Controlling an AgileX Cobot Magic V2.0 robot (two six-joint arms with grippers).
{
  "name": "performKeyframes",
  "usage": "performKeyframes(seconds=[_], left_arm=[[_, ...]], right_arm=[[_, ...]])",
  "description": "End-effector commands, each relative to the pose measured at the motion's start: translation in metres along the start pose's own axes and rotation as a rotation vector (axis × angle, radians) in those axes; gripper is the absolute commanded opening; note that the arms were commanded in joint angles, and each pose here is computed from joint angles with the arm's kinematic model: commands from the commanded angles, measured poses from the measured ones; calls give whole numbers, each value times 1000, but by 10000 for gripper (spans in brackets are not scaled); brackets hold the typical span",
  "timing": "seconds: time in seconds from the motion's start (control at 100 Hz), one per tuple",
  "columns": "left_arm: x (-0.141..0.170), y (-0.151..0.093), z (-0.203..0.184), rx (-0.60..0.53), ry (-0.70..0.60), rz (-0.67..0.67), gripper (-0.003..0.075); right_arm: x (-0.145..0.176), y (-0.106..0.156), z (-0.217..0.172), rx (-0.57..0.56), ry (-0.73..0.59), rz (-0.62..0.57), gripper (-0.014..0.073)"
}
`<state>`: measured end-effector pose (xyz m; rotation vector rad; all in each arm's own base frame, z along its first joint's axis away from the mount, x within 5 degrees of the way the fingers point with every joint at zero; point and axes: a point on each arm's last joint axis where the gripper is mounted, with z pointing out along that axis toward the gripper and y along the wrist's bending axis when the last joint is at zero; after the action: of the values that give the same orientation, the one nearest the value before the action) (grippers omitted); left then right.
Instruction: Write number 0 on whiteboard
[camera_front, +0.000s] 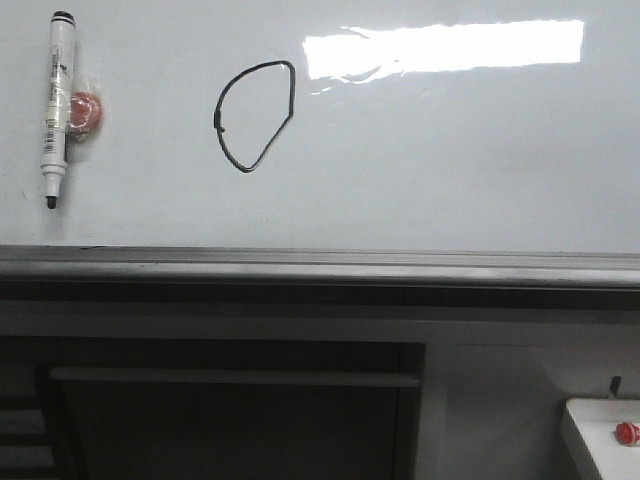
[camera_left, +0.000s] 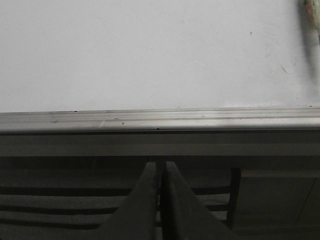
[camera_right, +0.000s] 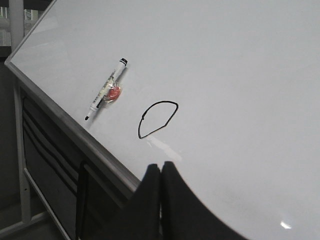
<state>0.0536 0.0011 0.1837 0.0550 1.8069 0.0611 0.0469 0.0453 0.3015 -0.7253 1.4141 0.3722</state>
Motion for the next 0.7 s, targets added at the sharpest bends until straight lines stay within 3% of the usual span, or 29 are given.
performKeyframes(seconds=[0.0,0.69], left_arm=[[-3,0,-1,-7,-78,-15,-20],[-4,0,-1,-7,-87,-15,-20]], right_arm=[[-12,-6,-1,55,-68,9,-55],[-12,-6,-1,55,-68,9,-55]])
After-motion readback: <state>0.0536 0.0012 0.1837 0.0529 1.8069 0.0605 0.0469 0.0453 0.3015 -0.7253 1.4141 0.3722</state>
